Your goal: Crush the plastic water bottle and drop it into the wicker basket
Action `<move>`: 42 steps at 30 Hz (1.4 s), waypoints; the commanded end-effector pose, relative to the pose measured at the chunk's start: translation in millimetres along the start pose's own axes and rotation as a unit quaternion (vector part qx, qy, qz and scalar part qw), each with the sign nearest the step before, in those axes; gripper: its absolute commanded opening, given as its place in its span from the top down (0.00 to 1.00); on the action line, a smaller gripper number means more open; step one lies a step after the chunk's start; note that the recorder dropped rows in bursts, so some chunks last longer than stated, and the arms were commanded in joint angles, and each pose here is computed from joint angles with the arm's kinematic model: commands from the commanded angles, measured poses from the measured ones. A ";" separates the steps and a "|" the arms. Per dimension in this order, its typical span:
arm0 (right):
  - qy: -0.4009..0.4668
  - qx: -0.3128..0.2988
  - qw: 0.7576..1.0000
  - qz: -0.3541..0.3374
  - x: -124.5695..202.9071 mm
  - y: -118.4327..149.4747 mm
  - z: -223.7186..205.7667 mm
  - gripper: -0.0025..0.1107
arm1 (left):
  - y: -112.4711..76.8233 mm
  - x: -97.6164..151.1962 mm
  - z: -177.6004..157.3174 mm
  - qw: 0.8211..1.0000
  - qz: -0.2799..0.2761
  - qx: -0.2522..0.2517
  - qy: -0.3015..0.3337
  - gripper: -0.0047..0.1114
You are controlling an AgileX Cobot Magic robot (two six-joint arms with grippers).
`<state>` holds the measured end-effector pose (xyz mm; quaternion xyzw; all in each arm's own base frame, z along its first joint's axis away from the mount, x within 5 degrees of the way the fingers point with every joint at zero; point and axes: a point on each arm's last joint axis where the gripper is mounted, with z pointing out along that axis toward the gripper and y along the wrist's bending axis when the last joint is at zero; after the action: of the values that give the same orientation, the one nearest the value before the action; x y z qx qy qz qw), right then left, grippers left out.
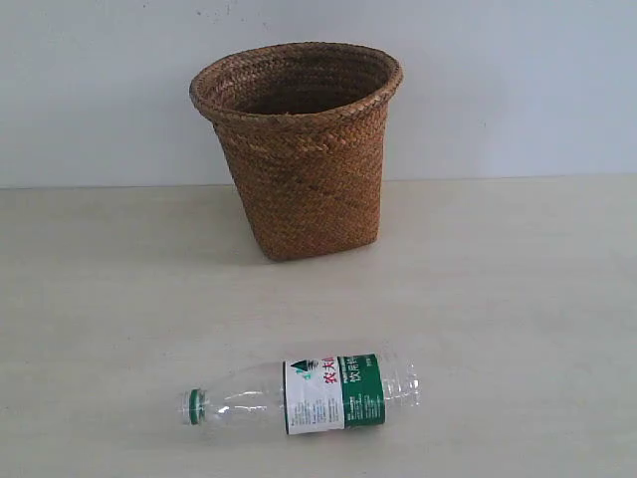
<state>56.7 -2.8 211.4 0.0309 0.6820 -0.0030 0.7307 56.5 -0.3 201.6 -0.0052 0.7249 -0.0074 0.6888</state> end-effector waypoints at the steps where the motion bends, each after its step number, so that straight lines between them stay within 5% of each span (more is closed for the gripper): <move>1: -0.103 -0.001 0.995 0.003 -18.7 0.1 -2.4 0.98 | 0.4 -8.8 -0.6 0.999 -0.006 -0.003 -0.054 0.92; 5: -0.167 -0.015 0.982 0.084 -30.1 0.1 -5.5 0.98 | 0.5 -14.6 -1.4 0.995 -0.041 0.000 -0.086 0.92; 11: -0.182 -0.019 0.979 0.093 -54.6 1.2 -7.4 0.98 | 1.0 -33.7 -7.0 0.970 -0.144 0.022 -0.193 0.92; 22: -0.141 -0.013 0.987 0.076 -122.5 4.4 32.1 0.98 | -0.4 -117.3 -0.2 0.962 -0.145 0.028 -0.229 0.92; 31: -0.063 -0.002 0.998 0.031 -147.8 5.7 92.6 0.98 | -2.0 -180.2 53.0 0.976 -0.125 0.022 -0.179 0.92; 42: 0.104 -0.004 0.993 -0.061 -148.8 6.6 150.5 0.98 | 1.1 -183.9 130.2 0.999 0.010 -0.018 0.033 0.92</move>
<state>186.3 -9.3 369.6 0.0145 0.7227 -0.0205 0.6907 182.0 0.5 385.1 -0.0208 0.7075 -0.0177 0.7061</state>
